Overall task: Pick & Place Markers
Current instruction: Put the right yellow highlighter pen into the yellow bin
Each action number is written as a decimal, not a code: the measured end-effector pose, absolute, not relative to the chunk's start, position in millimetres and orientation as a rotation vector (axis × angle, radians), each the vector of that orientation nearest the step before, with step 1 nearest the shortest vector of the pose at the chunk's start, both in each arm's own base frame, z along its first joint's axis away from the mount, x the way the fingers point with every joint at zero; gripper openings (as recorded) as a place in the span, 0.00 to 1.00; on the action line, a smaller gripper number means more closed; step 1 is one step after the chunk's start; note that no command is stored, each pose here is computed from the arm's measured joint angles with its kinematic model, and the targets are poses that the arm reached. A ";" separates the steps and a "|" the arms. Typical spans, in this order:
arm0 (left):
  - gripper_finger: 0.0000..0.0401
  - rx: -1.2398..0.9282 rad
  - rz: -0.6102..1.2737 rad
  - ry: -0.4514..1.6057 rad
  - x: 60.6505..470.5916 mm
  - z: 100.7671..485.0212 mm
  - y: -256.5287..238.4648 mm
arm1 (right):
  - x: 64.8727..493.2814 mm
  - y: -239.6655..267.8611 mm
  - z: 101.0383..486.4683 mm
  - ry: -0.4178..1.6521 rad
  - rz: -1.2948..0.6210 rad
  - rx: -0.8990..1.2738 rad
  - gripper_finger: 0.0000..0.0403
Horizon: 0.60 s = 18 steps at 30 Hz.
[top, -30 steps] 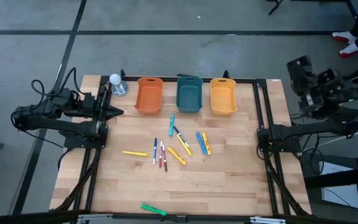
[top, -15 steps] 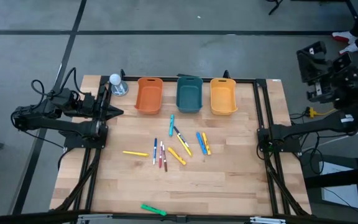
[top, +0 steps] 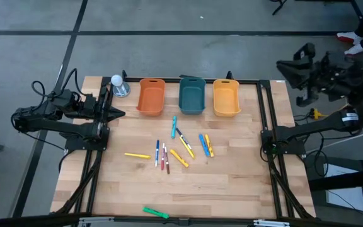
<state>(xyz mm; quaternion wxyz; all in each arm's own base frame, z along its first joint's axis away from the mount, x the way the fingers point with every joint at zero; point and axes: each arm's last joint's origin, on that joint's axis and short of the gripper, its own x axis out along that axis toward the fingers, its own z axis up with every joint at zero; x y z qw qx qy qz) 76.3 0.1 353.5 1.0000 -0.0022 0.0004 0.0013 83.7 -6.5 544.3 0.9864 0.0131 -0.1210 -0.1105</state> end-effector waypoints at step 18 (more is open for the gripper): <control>0.03 -0.004 0.003 0.001 76.3 353.5 0.1 | 117.1 -5.4 521.5 0.015 -0.184 0.073 0.13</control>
